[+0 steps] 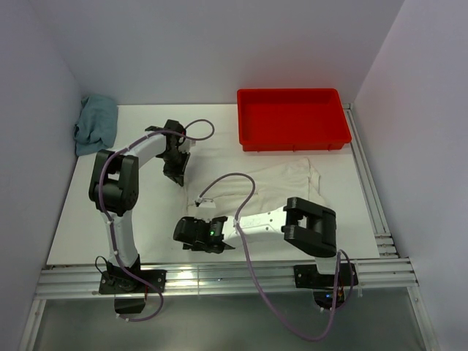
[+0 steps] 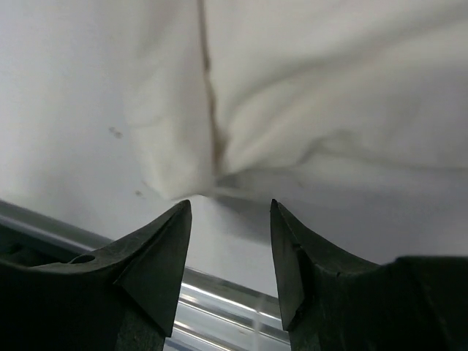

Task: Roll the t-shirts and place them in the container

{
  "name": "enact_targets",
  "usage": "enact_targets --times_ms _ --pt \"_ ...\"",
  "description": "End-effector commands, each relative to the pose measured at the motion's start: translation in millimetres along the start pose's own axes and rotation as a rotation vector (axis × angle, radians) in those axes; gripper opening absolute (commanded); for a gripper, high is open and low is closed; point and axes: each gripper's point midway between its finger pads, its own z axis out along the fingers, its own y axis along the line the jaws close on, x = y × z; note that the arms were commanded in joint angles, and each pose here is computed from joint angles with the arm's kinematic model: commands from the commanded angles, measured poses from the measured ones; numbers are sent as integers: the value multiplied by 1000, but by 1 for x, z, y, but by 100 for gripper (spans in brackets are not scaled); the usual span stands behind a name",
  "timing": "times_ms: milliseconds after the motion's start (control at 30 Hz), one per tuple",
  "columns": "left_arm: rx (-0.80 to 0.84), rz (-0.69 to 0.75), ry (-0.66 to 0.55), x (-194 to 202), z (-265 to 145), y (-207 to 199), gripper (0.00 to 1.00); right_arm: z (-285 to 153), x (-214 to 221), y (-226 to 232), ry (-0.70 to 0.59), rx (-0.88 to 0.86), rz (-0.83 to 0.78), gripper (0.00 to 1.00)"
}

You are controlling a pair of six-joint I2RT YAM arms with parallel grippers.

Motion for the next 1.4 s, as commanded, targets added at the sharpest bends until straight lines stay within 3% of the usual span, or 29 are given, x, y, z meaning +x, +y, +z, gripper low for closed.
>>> enact_targets --times_ms 0,200,467,800,1367 --pt "-27 29 -97 -27 -11 -1 0 -29 -28 -14 -71 108 -52 55" --pt "-36 43 -94 -26 -13 0 0 -52 -65 15 -173 93 -88 57" --pt "-37 48 -87 -26 -14 -2 0 -19 -119 46 -261 178 -165 57" --pt "-32 51 -86 -27 -13 -5 0 48 -134 34 -269 288 -221 57" --pt "-32 55 -70 -25 -9 -6 0 52 -128 49 -256 269 -249 57"
